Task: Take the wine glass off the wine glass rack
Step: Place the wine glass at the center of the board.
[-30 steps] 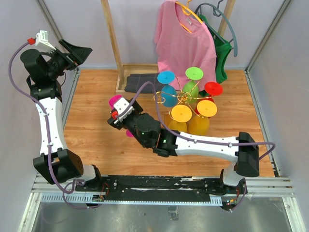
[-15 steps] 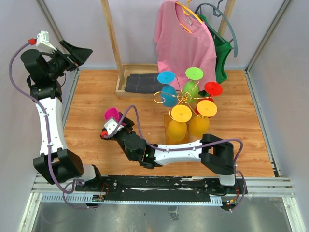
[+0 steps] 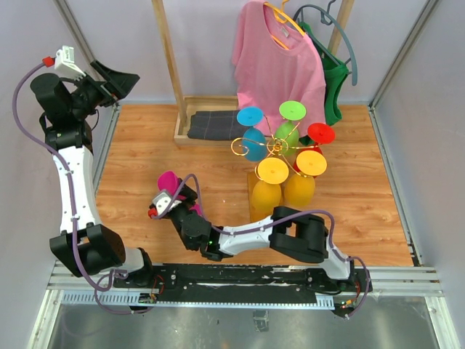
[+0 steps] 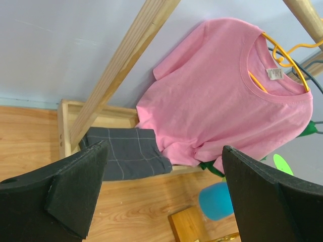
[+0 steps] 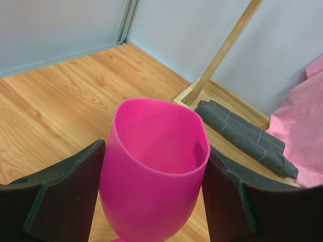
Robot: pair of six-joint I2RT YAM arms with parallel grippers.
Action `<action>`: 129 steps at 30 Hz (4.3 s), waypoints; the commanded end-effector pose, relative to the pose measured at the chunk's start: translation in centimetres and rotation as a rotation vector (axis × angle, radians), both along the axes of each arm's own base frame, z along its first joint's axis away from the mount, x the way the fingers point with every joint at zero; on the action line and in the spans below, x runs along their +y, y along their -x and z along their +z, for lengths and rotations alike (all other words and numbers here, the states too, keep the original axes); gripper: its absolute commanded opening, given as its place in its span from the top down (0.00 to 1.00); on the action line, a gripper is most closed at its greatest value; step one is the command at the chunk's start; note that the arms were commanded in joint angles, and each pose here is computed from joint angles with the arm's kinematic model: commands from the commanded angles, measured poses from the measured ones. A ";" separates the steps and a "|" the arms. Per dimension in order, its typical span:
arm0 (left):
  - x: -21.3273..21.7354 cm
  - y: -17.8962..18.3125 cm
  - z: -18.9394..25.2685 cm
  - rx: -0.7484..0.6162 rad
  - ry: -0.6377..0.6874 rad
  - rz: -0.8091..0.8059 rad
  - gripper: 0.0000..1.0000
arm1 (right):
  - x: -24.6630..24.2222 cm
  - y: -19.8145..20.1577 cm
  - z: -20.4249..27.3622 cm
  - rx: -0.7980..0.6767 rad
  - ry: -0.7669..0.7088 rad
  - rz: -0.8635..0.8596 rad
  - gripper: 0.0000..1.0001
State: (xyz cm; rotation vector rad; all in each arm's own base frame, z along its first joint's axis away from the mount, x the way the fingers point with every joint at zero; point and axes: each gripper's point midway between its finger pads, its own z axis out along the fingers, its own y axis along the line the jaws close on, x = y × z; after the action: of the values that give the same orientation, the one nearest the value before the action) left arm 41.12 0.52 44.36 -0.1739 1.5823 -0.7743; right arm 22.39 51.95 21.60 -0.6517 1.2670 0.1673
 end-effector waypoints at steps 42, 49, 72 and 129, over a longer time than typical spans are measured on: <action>-0.4 1.1 -2.6 0.059 -0.085 -0.057 0.01 | 2.1 -3.1 -6.0 -0.088 -0.143 -0.157 0.29; -0.6 1.3 -2.7 0.060 -0.092 -0.070 0.01 | 1.9 -2.9 -5.1 -0.094 -0.149 -0.144 0.19; -0.8 1.4 -4.7 0.106 -0.092 -0.096 0.01 | 1.0 0.0 -2.8 -0.125 -0.097 -0.123 0.02; -2.3 3.1 -9.5 0.251 -0.269 -0.189 0.01 | -13.2 0.3 21.3 -0.171 -0.165 -0.353 0.02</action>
State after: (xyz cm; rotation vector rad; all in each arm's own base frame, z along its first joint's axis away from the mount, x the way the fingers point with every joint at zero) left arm 39.08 -0.75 34.65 -0.0015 1.9141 -0.7353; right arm 21.01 42.97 37.58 -0.3619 1.1345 0.0082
